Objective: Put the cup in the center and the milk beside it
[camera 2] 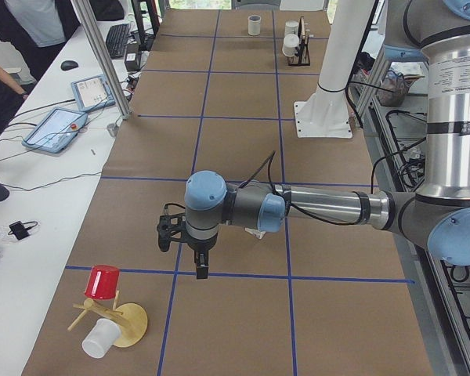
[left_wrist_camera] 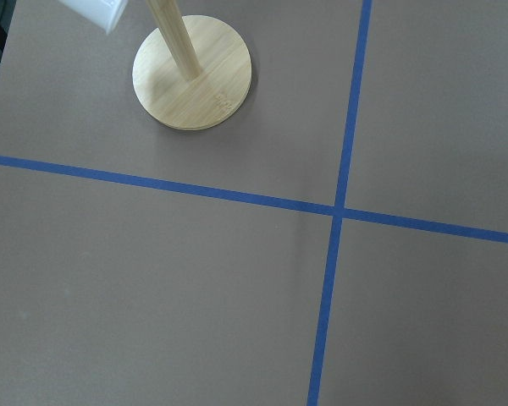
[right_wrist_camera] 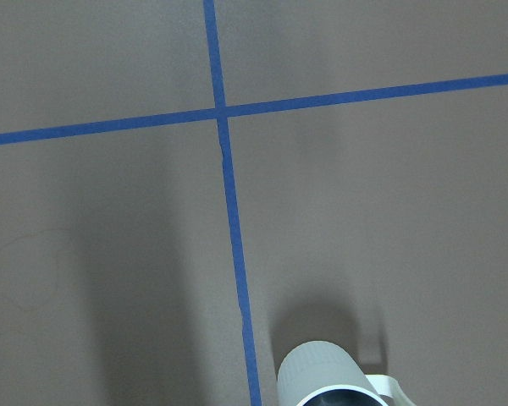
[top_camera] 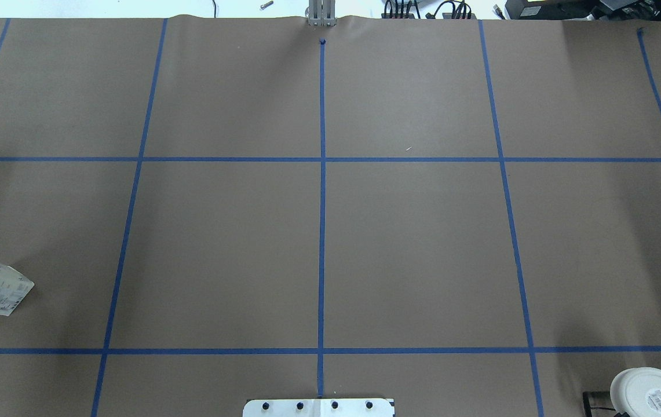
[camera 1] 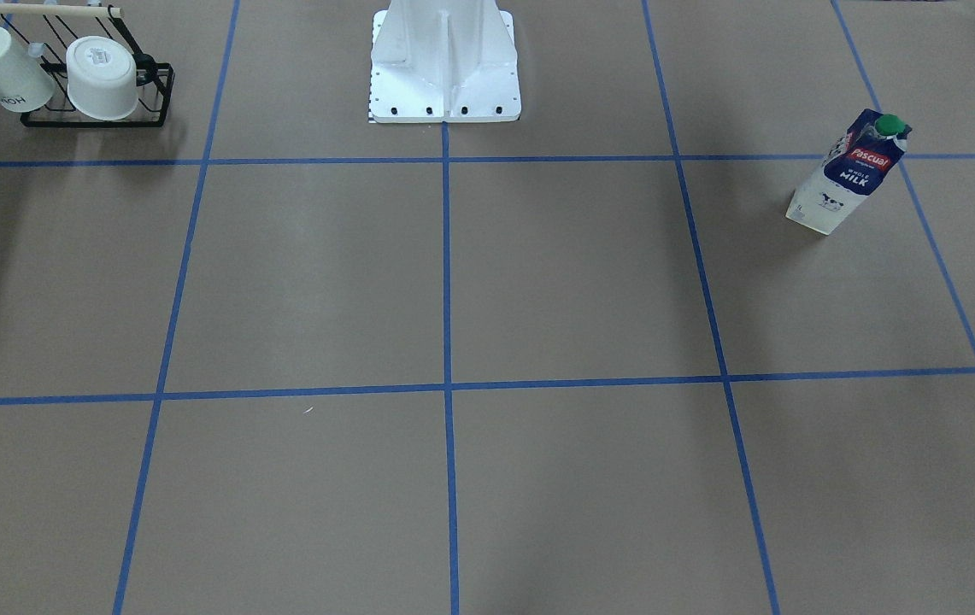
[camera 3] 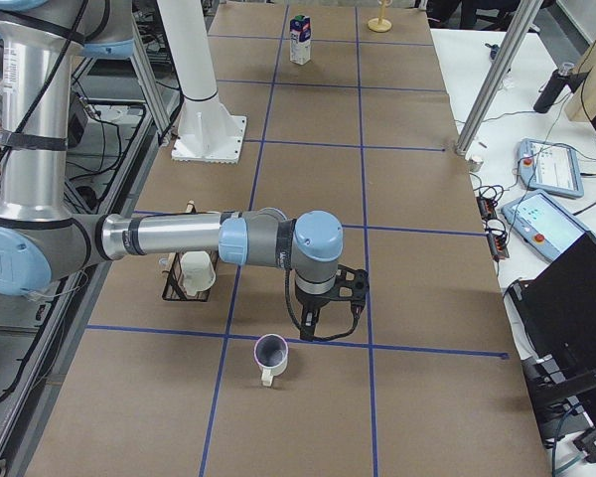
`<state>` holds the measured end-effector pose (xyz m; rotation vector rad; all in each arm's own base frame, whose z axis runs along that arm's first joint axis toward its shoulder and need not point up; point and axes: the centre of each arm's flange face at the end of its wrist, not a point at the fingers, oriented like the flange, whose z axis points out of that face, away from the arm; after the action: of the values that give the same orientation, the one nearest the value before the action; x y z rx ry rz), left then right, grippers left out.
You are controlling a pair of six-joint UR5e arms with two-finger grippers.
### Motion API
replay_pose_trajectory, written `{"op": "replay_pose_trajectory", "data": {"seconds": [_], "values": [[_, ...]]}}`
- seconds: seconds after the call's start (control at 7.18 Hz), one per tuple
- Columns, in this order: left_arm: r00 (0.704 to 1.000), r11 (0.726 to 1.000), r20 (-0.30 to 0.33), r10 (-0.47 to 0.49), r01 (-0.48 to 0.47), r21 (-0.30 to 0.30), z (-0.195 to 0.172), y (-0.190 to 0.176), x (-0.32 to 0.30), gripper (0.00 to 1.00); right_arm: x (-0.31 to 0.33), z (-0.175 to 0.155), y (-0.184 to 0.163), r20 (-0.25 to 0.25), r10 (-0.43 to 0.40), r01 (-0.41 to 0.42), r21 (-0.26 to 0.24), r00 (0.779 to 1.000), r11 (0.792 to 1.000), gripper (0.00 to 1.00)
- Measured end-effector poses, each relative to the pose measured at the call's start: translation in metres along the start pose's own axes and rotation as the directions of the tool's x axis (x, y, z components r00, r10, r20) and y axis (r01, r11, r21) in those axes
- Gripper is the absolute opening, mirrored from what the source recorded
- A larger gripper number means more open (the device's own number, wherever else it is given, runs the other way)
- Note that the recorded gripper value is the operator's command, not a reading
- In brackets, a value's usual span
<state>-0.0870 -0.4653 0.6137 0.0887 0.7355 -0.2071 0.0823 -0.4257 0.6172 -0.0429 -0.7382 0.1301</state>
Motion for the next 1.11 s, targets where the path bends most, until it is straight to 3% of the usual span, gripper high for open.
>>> {"op": "replay_pose_trajectory", "data": {"seconds": [1.11], "values": [[1.000,1.000,-0.015,-0.001,0.000,-0.009,0.0031,0.0015,-0.0015,0.98,-0.0014,-0.0026,0.0018,-0.006,-0.003,0.003,0.004,1.000,1.000,1.00]]}}
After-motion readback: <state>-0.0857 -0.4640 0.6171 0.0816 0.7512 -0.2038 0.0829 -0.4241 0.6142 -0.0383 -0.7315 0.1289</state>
